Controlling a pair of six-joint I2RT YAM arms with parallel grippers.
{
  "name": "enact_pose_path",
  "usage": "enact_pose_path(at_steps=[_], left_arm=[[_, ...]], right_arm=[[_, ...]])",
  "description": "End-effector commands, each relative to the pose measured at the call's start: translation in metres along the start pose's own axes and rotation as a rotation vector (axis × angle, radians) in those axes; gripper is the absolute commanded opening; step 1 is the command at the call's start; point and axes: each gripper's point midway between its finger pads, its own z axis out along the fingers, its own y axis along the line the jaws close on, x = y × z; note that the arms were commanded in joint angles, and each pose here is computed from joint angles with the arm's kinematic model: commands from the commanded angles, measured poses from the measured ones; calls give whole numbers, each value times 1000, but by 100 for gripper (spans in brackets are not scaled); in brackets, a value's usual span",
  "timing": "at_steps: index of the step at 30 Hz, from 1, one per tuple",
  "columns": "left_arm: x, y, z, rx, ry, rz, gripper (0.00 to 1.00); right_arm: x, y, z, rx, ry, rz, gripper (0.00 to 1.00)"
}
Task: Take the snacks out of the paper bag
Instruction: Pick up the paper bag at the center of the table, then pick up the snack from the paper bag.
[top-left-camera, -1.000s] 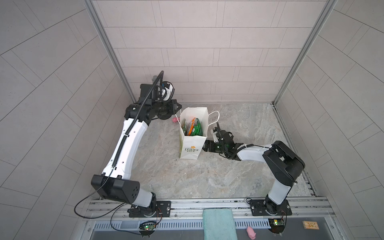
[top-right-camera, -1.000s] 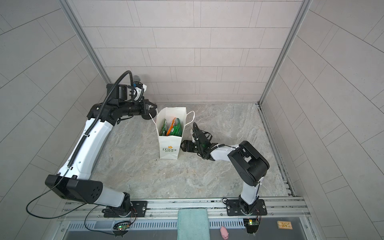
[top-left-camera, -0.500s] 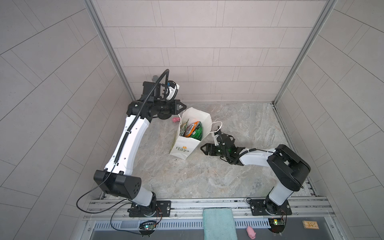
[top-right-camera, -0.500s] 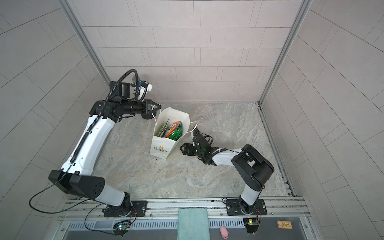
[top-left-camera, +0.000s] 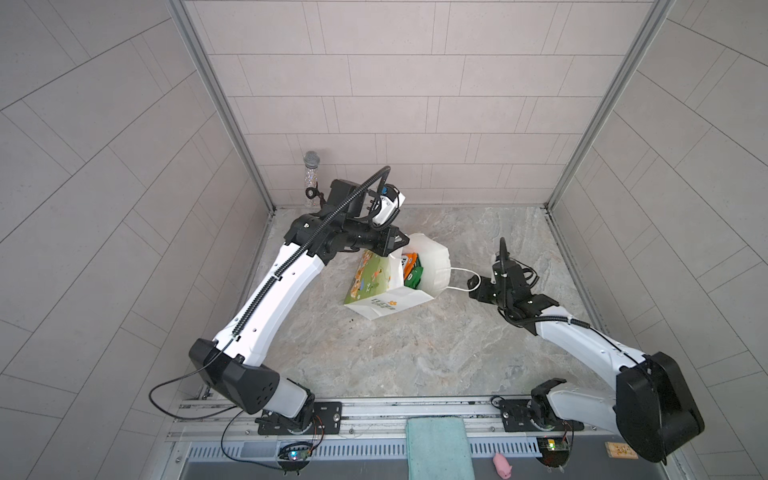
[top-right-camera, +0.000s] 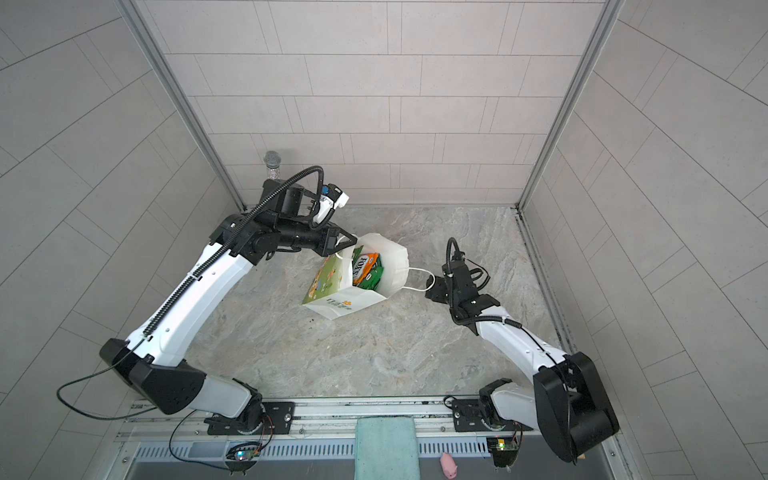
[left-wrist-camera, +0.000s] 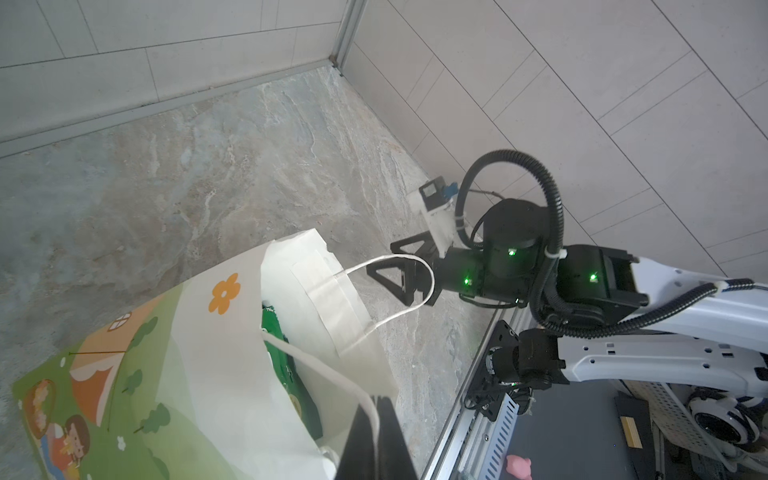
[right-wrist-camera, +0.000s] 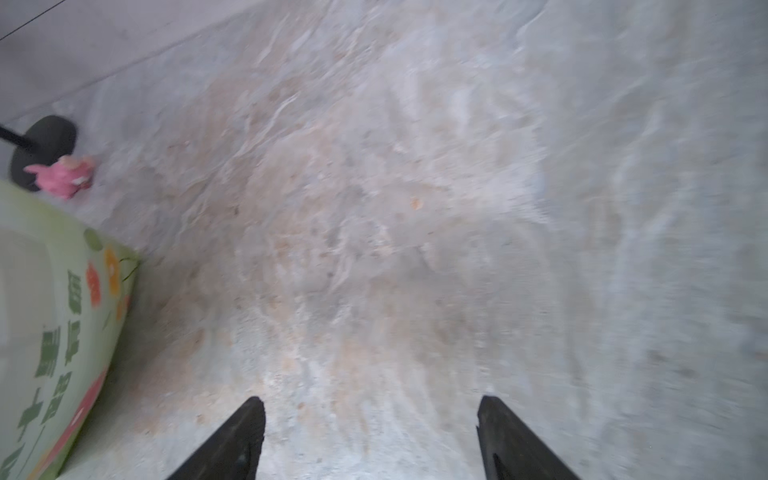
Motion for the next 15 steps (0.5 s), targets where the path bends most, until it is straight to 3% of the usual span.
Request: enact_pose_path(at_steps=[1, 12, 15], left_arm=[[1, -20, -12, 24, -30, 25, 0], [15, -49, -30, 53, -20, 38, 0], [18, -47, -30, 31, -18, 30, 0]], right_arm=[[3, -29, -20, 121, 29, -93, 82], [-17, 5, -65, -43, 46, -182, 81], [-18, 26, -77, -166, 56, -192, 80]])
